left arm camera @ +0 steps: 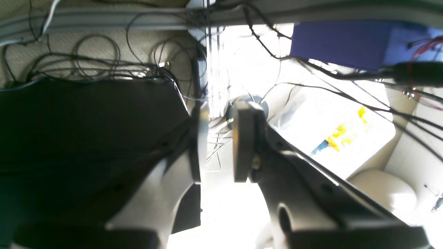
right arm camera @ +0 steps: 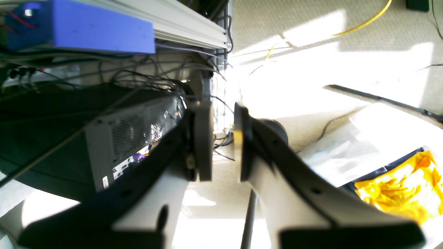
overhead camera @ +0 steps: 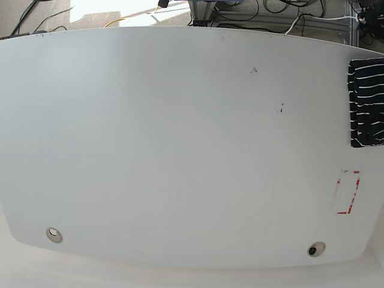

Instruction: Layout the t-shirt on the table in an organized manner, then fold the t-shirt properly

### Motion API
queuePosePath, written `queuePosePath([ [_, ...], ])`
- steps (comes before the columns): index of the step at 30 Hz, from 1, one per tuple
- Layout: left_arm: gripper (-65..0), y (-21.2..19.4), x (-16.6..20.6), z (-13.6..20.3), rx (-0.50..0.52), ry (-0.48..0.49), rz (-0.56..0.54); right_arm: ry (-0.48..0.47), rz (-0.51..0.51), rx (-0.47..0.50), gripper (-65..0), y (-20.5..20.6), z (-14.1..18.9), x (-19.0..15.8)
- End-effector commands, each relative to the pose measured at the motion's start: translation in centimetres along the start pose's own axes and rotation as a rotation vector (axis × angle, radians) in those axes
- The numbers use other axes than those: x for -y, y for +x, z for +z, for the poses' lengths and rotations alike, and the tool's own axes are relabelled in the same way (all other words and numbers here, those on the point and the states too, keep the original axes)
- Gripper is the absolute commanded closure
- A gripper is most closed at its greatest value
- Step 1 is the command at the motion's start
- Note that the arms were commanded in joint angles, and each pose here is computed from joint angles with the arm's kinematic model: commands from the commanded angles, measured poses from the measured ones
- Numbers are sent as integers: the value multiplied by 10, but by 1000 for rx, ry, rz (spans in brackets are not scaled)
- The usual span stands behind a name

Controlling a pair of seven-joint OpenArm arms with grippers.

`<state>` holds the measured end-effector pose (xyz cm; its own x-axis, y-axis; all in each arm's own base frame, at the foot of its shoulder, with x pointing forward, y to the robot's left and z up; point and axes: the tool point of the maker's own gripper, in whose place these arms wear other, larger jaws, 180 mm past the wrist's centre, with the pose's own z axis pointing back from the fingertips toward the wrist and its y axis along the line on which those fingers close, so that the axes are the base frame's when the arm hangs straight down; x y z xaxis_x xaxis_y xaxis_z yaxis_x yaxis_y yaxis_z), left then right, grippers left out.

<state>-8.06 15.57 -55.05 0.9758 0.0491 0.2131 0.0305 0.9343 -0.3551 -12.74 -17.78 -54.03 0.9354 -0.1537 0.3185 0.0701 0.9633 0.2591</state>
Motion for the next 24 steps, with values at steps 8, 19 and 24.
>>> queuePosePath([
  [8, -110, 4, -20, -50, -101, 30, 26, 57, 10, -57, -95, -3, -38, -6],
  [19, -110, 8, -40, -80, -185, 152, 15, 35, -44, -102, -98, 1, -74, -2],
  [24, -110, 7, -50, -86, -225, 223, 6, 24, -59, -109, -100, 10, -87, 1],
])
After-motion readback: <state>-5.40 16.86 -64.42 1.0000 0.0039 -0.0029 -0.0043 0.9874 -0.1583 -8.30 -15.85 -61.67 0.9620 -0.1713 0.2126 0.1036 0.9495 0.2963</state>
